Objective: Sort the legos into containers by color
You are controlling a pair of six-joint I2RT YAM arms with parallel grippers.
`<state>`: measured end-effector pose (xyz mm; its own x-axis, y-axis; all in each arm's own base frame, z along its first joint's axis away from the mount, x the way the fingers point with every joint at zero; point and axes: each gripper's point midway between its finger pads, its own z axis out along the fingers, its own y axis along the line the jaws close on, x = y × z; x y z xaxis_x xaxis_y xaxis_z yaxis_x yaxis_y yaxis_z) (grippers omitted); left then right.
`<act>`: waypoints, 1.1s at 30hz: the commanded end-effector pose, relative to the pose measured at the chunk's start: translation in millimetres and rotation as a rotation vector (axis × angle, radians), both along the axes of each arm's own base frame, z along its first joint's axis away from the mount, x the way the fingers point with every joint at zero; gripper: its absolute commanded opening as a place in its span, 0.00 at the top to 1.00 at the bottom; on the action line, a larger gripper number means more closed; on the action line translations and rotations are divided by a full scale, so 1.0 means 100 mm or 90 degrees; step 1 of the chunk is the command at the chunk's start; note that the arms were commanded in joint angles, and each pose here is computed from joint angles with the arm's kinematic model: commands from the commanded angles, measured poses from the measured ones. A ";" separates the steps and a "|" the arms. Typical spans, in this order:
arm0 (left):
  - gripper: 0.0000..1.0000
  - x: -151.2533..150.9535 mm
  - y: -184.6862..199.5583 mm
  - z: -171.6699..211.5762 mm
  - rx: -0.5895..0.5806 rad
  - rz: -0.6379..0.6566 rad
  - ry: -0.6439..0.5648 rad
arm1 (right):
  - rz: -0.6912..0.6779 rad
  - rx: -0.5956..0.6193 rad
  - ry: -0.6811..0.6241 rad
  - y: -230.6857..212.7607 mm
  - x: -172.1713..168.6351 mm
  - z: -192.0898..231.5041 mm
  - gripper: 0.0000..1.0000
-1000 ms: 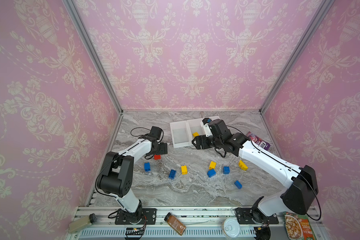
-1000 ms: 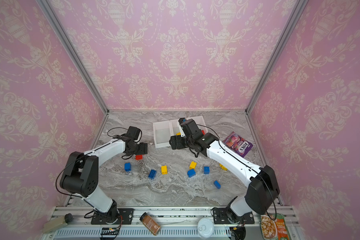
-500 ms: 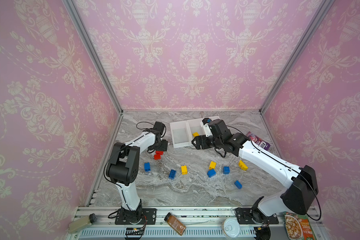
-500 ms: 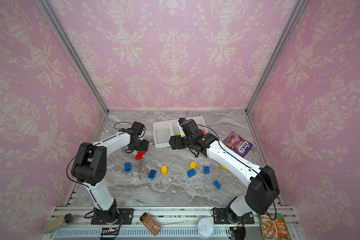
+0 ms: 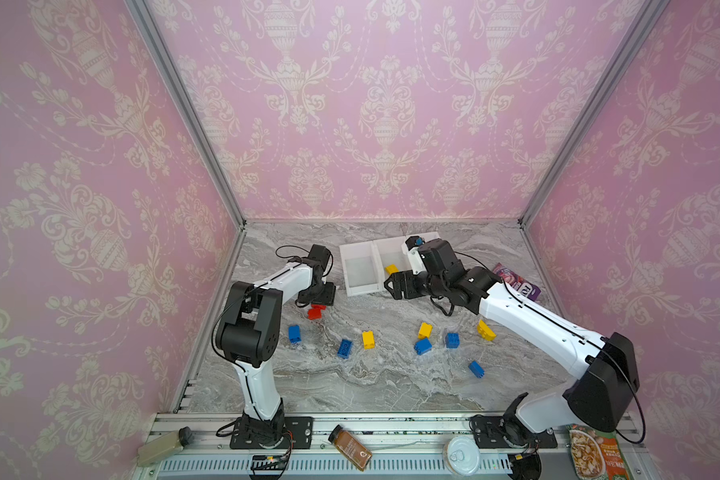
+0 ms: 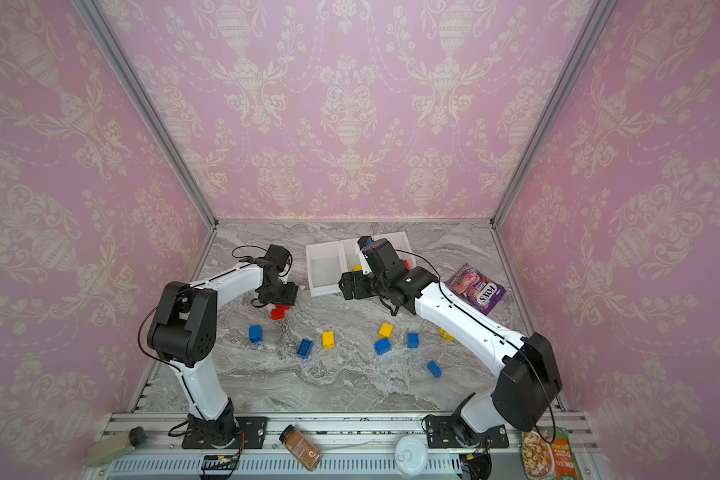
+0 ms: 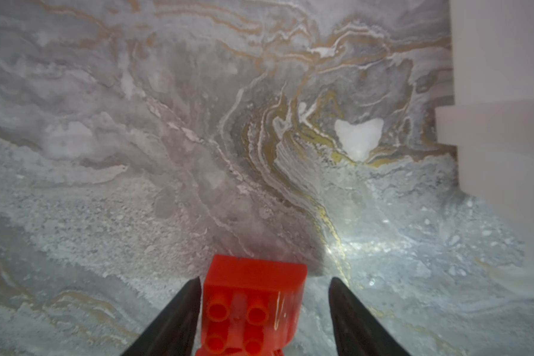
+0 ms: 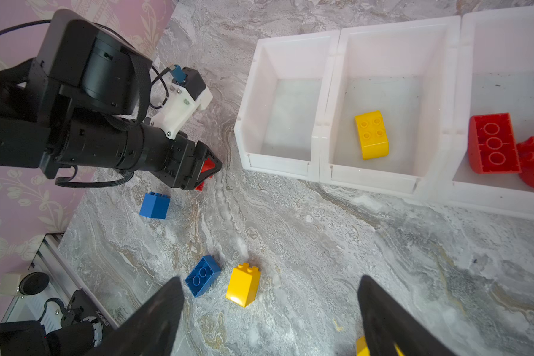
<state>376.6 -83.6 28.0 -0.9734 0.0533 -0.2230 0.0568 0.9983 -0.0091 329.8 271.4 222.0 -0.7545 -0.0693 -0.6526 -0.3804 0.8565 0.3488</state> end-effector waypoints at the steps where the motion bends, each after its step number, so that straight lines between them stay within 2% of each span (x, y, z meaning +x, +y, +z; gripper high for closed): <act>1: 0.34 -0.10 -0.03 -0.04 -0.009 -0.015 0.031 | 0.001 -0.002 -0.012 -0.04 -0.05 0.06 0.10; 8: 0.43 -0.13 -0.06 -0.07 -0.010 -0.015 0.039 | 0.002 0.001 -0.013 -0.03 -0.05 0.06 0.10; 20: 0.52 -0.19 -0.07 -0.08 0.001 -0.021 0.048 | -0.005 0.006 -0.012 -0.07 -0.05 0.04 0.10; 31: 0.56 -0.19 -0.14 0.05 -0.017 -0.026 0.029 | -0.011 0.012 -0.012 -0.12 -0.06 0.03 0.10; 33: 0.53 -0.21 -0.22 0.05 -0.029 -0.043 0.030 | -0.011 0.012 -0.010 -0.12 -0.07 0.03 0.10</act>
<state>371.0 -96.3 36.8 -0.9710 0.0771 -0.2262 0.0870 0.9956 -0.0338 325.6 263.8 215.2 -0.7592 -0.0654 -0.6475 -0.3711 0.8608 0.3482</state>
